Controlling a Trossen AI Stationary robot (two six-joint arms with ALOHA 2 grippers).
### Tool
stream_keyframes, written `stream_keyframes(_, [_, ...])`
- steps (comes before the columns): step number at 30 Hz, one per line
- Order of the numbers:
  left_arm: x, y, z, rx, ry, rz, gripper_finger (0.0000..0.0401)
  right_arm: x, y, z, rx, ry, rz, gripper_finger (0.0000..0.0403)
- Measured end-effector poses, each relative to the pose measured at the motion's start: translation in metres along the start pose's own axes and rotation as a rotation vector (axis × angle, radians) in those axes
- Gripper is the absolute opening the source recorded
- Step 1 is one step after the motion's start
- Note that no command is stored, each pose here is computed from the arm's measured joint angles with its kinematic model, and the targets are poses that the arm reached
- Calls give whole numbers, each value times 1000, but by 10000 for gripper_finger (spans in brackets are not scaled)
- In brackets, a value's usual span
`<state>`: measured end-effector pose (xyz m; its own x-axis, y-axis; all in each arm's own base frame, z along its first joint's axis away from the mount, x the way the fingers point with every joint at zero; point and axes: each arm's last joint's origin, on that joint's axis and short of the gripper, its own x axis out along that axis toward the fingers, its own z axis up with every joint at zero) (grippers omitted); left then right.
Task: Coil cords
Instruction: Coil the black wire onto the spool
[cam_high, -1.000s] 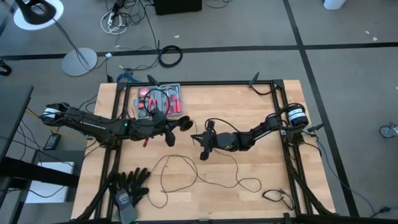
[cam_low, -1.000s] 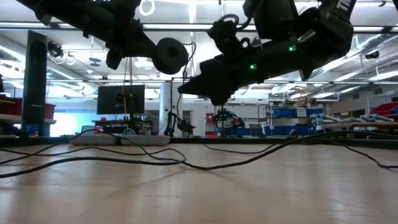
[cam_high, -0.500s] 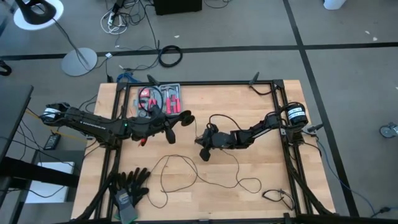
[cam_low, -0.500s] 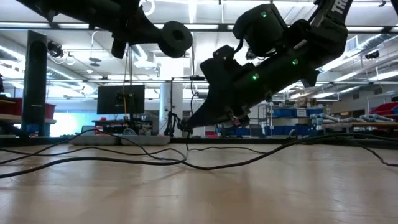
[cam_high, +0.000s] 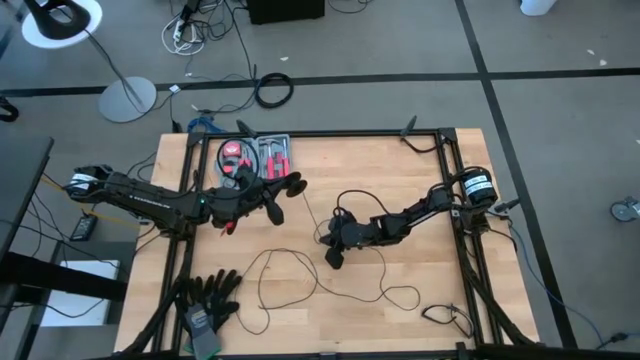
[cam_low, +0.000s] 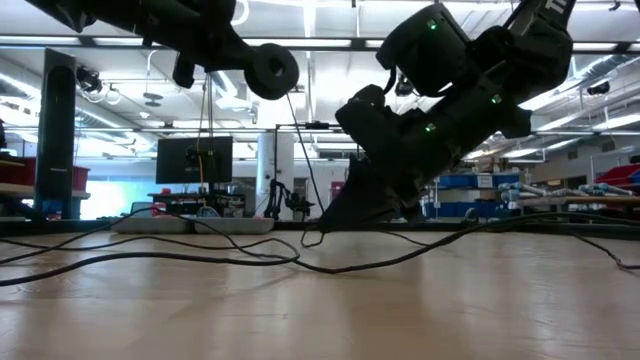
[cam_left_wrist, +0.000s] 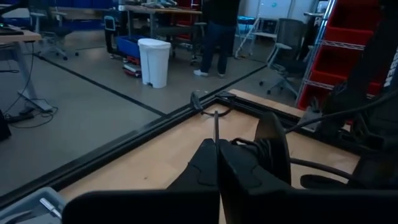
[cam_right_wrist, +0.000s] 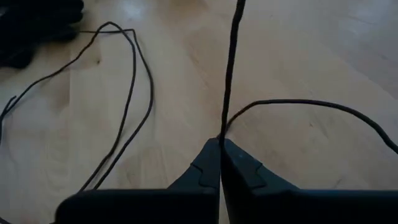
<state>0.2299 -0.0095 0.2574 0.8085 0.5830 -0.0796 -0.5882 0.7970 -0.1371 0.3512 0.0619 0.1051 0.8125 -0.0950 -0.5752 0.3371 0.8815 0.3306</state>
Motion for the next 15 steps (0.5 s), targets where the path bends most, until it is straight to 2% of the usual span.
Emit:
stream_keyframes(6, [0,2,1,-1,-7,34,0,1,-2,0,-76,5,13,35])
stream_keyframes(10, [0,3,-3,27,18,55,0,2,-4,10,-116,-66,30,66])
stream_keyframes(15, [0,4,-7,60,55,67,0,-7,-8,26,-155,-89,22,104])
